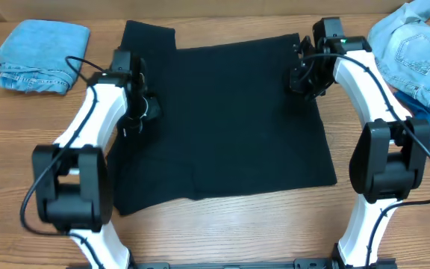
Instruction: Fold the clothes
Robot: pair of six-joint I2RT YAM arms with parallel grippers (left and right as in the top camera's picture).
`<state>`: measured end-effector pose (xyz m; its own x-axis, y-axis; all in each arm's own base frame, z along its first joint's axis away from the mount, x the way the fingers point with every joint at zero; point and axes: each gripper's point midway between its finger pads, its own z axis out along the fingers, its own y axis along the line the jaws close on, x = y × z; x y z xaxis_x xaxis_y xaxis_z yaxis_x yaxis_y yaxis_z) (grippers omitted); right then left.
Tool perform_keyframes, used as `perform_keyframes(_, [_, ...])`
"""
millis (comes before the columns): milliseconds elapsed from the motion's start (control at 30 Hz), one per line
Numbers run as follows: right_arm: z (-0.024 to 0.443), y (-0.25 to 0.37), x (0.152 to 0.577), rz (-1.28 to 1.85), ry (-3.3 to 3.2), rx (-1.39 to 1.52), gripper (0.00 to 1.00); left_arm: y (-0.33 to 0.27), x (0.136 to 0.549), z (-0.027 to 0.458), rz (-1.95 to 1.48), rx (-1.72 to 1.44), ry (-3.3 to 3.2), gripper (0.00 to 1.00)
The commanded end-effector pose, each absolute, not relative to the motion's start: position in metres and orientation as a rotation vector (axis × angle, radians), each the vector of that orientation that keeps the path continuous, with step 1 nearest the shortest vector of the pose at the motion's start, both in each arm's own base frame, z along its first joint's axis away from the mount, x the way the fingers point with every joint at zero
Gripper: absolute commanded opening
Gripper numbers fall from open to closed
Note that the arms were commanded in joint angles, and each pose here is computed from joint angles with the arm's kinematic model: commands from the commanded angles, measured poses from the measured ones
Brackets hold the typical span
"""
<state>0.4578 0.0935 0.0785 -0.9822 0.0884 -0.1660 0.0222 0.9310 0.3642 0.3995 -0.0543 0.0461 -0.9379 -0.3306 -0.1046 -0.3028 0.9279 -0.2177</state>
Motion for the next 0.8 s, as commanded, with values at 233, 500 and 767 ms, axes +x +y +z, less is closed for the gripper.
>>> perform_keyframes(233, [0.046, 0.105, 0.506, 0.627, 2.677, 0.003, 0.04, -0.096, 0.419, 0.025, -0.403, -0.384, 2.929, 0.06])
perform_keyframes(500, [0.016, 0.108, 0.532, 0.631, 2.609, -0.014, 0.04, -0.122, 0.428, 0.043, -0.560, -0.265, 2.891, 0.22])
perform_keyframes(767, [0.004, 0.108, 0.540, 0.626, 2.588, -0.020, 0.04, -0.134, 0.483, 0.134, -0.610, -0.124, 2.660, 0.30])
